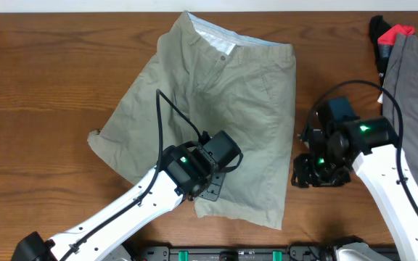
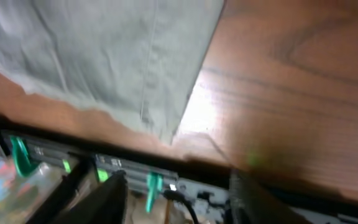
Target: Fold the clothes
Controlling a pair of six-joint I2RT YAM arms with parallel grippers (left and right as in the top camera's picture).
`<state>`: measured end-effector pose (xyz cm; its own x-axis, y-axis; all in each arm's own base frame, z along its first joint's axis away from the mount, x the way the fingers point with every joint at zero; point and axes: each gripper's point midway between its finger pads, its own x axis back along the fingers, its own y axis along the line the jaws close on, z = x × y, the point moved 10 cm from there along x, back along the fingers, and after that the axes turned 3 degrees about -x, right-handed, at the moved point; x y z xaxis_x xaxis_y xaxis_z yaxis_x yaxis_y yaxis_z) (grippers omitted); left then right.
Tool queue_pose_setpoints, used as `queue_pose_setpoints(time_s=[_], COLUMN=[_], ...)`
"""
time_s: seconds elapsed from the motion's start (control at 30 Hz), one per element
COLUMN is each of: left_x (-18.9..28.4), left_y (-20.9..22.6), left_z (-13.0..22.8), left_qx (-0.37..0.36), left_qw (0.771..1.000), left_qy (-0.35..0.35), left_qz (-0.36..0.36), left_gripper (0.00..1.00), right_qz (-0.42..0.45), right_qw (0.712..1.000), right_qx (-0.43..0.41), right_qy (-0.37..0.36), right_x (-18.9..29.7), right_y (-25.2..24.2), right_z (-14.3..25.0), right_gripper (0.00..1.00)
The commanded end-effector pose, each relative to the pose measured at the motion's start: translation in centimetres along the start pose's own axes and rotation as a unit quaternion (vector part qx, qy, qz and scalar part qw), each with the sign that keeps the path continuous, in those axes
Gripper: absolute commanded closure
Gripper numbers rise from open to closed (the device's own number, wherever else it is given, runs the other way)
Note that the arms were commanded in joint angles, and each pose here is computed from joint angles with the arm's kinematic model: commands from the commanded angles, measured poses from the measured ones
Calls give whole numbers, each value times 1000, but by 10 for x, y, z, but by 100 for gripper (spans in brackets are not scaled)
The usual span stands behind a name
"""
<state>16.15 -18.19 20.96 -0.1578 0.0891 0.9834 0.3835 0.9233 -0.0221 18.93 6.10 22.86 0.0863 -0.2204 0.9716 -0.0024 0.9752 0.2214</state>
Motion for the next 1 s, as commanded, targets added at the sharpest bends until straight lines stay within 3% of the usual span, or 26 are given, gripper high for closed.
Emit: queue_pose_setpoints(time_s=[0.0, 0.13, 0.17, 0.37, 0.5, 0.77, 0.97], left_x=[5, 19, 19, 17, 18, 23, 32], left_y=[21, 65, 76, 129, 153, 168, 166], left_z=[-9, -26, -27, -31, -27, -22, -19], left_qx=[47, 136, 158, 218, 256, 281, 280], left_qw=[995, 977, 974, 974, 966, 959, 958], left_qy=[-40, -68, -64, -26, -23, -32, -51], left_qz=[-82, -150, -149, -58, -34, -26, -25], left_gripper=[47, 47, 52, 69, 69, 68, 62], right_qz=[-20, -64, -63, -41, -25, -5, 140], right_qw=[999, 995, 996, 999, 997, 993, 974], right_qx=[-42, -44, -40, -29, -48, -95, -159], right_qy=[-23, -58, -57, 9, 51, 72, 79], right_x=[-2, -4, -7, -43, -80, -136, -164], right_y=[3, 14, 16, 25, 25, 20, -16], right_z=[-12, -29, -31, -41, -51, -78, -83], right_gripper=[60, 76, 78, 83, 93, 99, 99])
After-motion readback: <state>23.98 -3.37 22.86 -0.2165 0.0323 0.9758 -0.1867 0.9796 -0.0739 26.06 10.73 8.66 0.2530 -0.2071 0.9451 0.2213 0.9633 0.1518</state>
